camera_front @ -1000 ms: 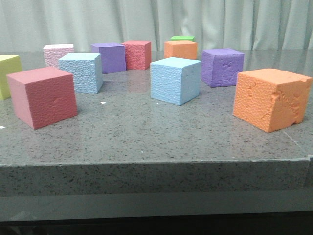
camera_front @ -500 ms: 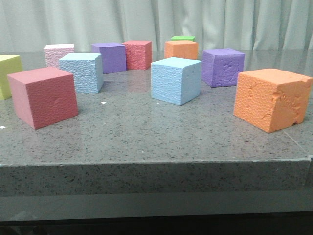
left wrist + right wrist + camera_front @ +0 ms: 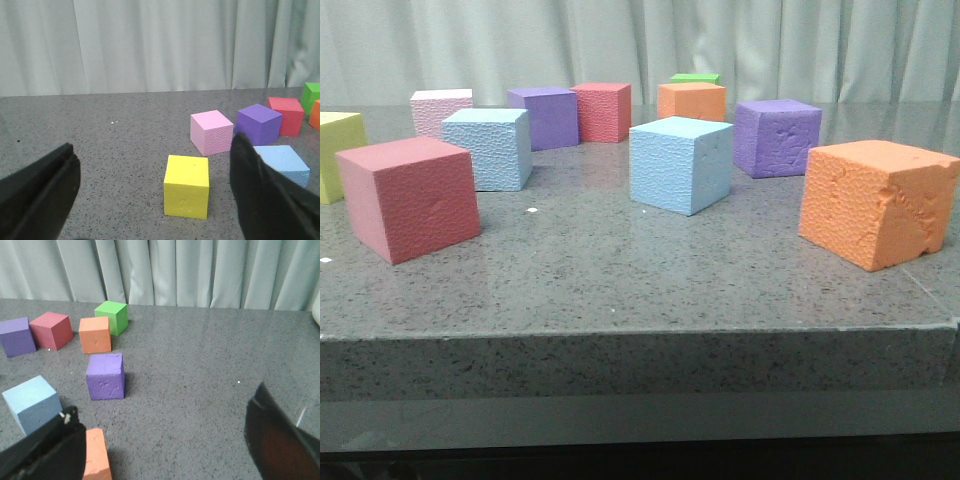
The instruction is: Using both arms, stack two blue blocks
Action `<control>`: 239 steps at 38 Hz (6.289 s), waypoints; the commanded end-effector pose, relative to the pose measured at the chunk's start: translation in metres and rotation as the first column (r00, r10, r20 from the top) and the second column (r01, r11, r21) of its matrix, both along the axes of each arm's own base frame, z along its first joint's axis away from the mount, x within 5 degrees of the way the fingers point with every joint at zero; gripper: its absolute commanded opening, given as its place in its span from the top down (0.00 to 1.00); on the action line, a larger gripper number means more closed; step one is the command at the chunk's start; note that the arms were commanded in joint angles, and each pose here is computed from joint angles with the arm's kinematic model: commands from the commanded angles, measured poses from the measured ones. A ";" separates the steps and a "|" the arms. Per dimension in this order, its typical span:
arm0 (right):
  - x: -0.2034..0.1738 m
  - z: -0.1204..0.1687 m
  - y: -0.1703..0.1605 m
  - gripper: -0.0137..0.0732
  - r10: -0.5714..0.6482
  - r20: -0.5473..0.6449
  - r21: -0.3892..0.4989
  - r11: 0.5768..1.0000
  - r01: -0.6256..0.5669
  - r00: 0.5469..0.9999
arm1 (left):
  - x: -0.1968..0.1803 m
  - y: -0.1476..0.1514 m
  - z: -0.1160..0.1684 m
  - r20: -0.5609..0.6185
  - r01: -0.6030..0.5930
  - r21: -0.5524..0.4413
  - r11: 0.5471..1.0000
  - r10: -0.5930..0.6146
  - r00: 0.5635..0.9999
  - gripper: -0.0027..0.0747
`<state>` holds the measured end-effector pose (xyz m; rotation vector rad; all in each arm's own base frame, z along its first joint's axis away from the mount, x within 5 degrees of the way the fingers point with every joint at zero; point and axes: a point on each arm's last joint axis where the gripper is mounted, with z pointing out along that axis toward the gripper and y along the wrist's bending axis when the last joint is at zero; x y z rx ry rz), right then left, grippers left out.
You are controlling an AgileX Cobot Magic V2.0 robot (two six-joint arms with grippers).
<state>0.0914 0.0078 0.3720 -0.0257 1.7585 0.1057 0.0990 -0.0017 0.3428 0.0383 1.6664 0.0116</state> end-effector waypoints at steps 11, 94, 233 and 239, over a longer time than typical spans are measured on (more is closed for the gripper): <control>0.086 0.029 0.018 0.10 0.096 -0.051 -0.032 0.995 -0.098 0.994 | 0.000 0.000 0.019 0.110 0.006 -0.007 1.000 -0.005 0.994 0.19; 0.228 0.000 0.169 0.61 0.530 -0.580 -0.041 0.739 -0.672 0.618 | 0.000 0.000 0.019 0.110 0.006 -0.007 1.000 -0.005 0.994 0.19; -0.020 -0.070 0.016 0.91 0.206 0.066 0.017 0.978 -0.207 0.976 | 0.164 -0.134 0.044 -0.355 0.425 0.013 0.905 -0.393 0.848 0.19; -0.021 -0.070 0.016 0.91 0.208 0.067 0.033 0.977 -0.210 0.976 | 0.197 -0.149 0.039 -0.522 0.348 -0.078 0.934 -0.336 0.784 0.19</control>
